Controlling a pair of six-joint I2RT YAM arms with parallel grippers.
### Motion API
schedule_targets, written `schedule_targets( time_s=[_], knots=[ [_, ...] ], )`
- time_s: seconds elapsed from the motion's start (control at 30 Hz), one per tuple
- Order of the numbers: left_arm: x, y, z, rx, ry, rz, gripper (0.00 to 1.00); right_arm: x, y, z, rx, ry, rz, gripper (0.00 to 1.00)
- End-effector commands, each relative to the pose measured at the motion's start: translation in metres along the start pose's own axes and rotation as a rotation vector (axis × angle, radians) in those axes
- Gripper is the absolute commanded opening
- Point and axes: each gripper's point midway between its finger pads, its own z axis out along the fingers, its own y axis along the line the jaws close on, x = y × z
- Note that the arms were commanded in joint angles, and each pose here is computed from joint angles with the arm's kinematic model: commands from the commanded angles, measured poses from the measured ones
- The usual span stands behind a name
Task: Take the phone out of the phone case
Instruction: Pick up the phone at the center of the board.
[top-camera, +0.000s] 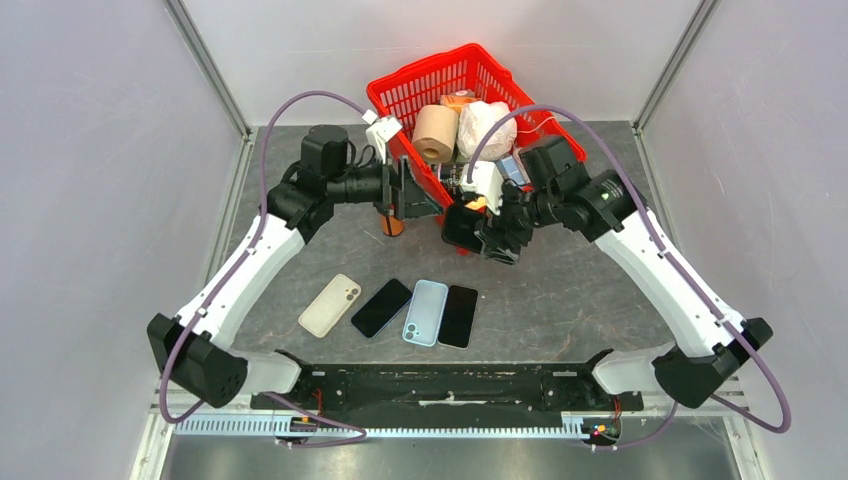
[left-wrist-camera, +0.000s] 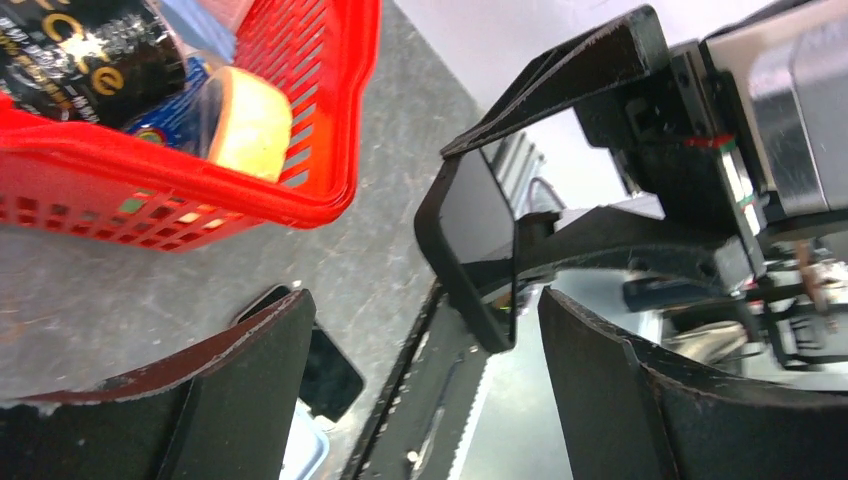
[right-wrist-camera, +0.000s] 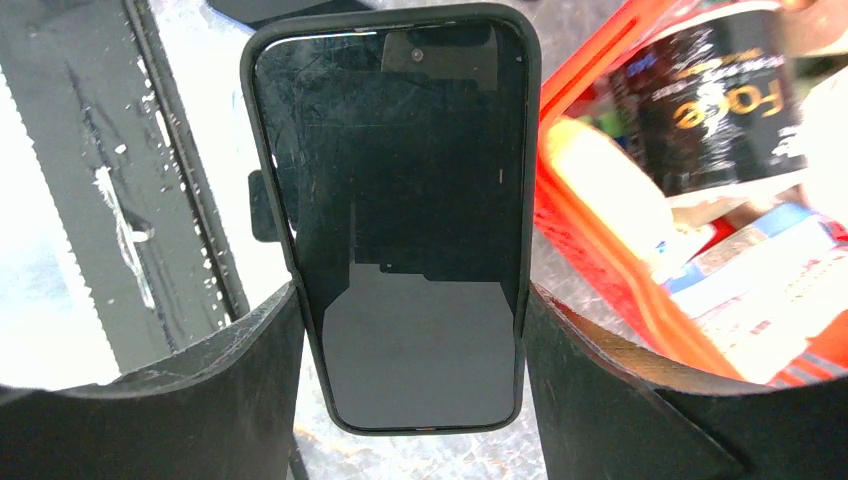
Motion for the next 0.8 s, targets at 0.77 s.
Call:
schedule_targets(
  time_s=[0.77],
  knots=[
    [-0.004,-0.02,0.037,0.145,0.082,-0.344,0.51,-0.066,-0.039,-0.005,0.174,-0.054,-0.082,0.0]
  ],
)
